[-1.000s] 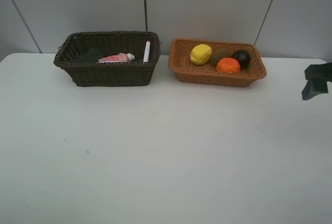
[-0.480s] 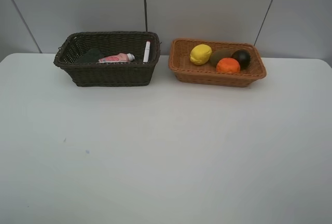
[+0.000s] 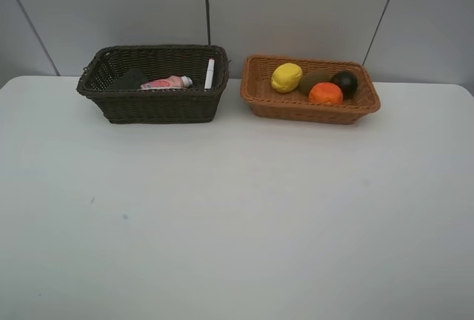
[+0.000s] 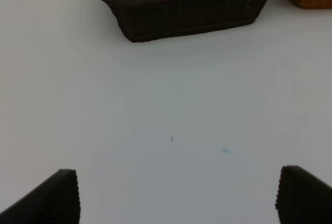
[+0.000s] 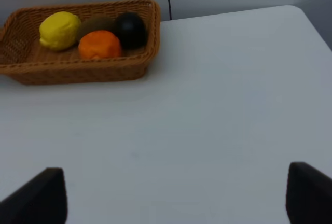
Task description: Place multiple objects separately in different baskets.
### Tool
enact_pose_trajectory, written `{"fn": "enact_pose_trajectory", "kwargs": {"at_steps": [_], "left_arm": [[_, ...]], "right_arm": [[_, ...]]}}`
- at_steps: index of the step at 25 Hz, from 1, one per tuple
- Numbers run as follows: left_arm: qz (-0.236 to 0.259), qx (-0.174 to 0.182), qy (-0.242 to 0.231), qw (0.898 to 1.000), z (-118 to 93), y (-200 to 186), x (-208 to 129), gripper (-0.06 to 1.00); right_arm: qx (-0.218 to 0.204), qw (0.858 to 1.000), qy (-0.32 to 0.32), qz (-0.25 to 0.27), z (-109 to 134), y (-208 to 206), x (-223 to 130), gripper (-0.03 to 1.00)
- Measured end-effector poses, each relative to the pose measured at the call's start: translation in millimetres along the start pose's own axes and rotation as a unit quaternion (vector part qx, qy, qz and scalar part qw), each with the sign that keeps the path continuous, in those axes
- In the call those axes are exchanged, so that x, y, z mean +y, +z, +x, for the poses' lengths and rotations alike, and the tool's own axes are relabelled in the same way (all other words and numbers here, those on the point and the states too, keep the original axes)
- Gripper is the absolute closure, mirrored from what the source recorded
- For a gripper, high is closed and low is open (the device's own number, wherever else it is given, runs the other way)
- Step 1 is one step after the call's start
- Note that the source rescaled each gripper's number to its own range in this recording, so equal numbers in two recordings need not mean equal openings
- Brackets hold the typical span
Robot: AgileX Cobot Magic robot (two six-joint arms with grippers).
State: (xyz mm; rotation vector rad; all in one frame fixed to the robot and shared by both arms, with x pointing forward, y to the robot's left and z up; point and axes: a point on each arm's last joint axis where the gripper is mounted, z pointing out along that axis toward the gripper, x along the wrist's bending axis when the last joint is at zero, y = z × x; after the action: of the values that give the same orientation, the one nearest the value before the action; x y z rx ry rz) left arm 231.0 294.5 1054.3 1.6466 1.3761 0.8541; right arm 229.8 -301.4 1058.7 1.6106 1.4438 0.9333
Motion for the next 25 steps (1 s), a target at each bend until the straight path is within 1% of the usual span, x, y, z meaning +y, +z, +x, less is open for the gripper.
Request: {"fn": "enact_pose_trajectory", "kwargs": {"at_steps": [4, 25], "left_arm": [[0.000, 0.000, 0.000, 1.000, 0.0, 0.0, 0.0, -0.05], [0.000, 0.000, 0.000, 1.000, 0.0, 0.0, 0.0, -0.05]], "right_arm": [[0.008, 1.000, -0.005, 0.000, 1.4, 0.0, -0.1, -0.03], [0.009, 1.000, -0.005, 0.002, 1.6, 0.6, -0.6, -0.03]]}}
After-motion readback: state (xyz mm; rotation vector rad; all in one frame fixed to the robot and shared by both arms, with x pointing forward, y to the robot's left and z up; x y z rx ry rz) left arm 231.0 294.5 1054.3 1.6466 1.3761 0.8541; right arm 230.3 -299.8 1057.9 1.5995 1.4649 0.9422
